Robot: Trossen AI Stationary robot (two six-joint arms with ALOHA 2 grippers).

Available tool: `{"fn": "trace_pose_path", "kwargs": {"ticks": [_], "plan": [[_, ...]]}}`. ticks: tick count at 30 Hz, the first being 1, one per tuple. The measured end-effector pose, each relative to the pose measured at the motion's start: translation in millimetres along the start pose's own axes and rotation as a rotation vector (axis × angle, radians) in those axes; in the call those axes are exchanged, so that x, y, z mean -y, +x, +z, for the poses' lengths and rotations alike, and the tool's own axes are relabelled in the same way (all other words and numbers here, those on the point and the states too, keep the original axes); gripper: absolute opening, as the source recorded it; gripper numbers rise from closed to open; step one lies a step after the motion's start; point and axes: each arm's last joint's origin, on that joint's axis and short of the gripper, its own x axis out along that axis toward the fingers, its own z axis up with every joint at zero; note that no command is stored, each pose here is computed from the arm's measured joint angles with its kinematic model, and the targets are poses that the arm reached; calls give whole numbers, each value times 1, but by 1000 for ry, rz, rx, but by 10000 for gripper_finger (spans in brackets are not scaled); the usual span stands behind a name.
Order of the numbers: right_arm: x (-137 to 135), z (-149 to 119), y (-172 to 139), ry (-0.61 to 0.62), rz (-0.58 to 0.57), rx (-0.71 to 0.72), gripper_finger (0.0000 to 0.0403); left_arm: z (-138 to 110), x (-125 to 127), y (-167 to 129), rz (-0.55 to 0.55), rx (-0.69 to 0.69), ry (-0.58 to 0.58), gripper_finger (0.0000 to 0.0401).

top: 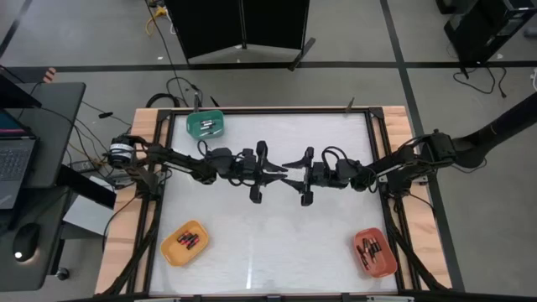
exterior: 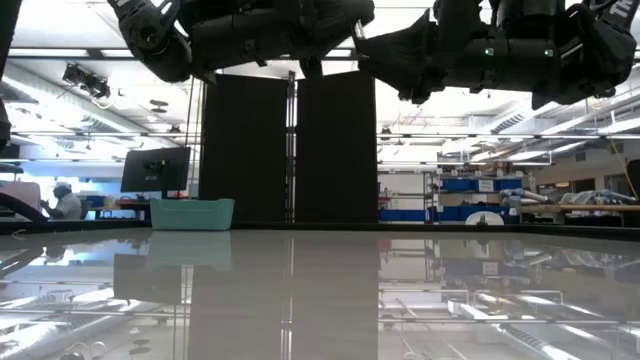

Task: Sort batteries
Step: Put the center red battery into the yellow bin

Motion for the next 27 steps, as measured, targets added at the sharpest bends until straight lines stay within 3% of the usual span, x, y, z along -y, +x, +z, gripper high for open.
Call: {"fn": "trace_pose_path", "kwargs": {"ticks": [8,13,20,27], "plan": [[1,-2,0,-10,-38,-29,268,34,-13,-14,32,-34,69,54],[3,-9,-1,-33,-84,-103,262,55,-22,-35,103,-206,89,54],[4,-19,-2,-26,-105,-208,244,74,-43,-89,365,-563,52,54],[5,-22,-3,-26,-108,-236,236,91,-86,-138,690,-978,-74,54]]}}
